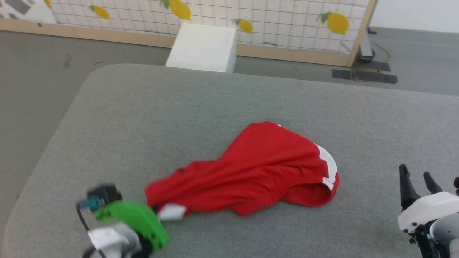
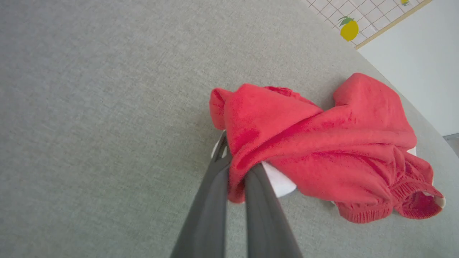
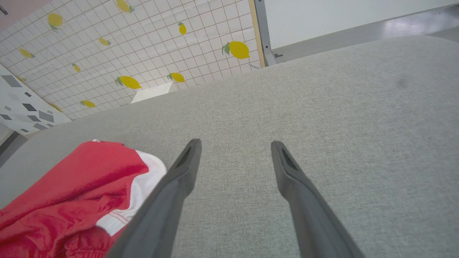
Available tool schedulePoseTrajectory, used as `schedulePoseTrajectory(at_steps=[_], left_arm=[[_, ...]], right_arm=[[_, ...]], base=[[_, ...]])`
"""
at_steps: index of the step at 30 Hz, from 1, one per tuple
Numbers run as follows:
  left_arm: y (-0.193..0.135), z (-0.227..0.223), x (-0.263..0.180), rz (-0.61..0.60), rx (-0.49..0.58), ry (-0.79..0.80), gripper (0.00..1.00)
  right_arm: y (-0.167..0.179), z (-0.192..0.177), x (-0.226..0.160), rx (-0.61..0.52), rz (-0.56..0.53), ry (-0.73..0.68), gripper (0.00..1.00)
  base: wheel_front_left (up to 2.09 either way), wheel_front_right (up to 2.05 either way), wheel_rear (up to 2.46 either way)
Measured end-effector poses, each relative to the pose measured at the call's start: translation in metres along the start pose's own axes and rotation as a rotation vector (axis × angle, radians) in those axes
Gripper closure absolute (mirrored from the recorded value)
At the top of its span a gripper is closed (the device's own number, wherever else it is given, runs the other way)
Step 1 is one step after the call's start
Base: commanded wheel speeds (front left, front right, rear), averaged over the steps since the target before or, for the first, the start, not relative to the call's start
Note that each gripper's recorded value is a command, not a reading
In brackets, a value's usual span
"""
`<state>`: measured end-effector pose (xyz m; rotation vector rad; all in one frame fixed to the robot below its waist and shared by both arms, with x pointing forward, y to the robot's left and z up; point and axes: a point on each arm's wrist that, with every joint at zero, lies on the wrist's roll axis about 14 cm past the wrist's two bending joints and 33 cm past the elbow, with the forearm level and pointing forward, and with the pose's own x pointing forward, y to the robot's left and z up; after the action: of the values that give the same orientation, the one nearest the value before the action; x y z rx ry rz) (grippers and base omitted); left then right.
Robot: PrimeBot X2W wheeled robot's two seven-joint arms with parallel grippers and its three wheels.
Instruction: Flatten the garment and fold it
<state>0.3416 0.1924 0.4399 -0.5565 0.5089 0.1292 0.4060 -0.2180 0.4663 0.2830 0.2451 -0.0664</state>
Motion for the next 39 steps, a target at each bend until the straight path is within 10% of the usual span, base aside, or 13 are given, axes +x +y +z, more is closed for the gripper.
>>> schedulePoseTrajectory(at_steps=[8,9,10,24,39], left_arm=[[0.006,-0.067,-0.030,0.002,-0.108,0.199,0.95],[0.003,-0.063,-0.030,-0.012,-0.117,0.186,0.23],[-0.001,-0.058,-0.030,-0.034,-0.131,0.168,0.00],[-0.023,0.090,-0.034,-0.126,0.210,-0.564,0.00],[-0.051,0.109,-0.040,-0.153,0.410,-0.741,0.00]], right_arm=[[0.021,-0.011,0.009,-0.010,0.055,0.037,0.00],[0.023,-0.012,0.009,-0.012,0.059,0.039,0.00],[0.024,-0.013,0.010,-0.013,0.063,0.040,0.00],[0.058,-0.003,0.004,-0.149,0.154,0.080,0.00],[0.104,-0.069,-0.014,-0.421,0.277,0.403,0.00]], base=[[0.00,0.00,0.00],[0.00,0.00,0.00],[0.00,0.00,0.00],[0.00,0.00,0.00],[0.00,0.00,0.00]])
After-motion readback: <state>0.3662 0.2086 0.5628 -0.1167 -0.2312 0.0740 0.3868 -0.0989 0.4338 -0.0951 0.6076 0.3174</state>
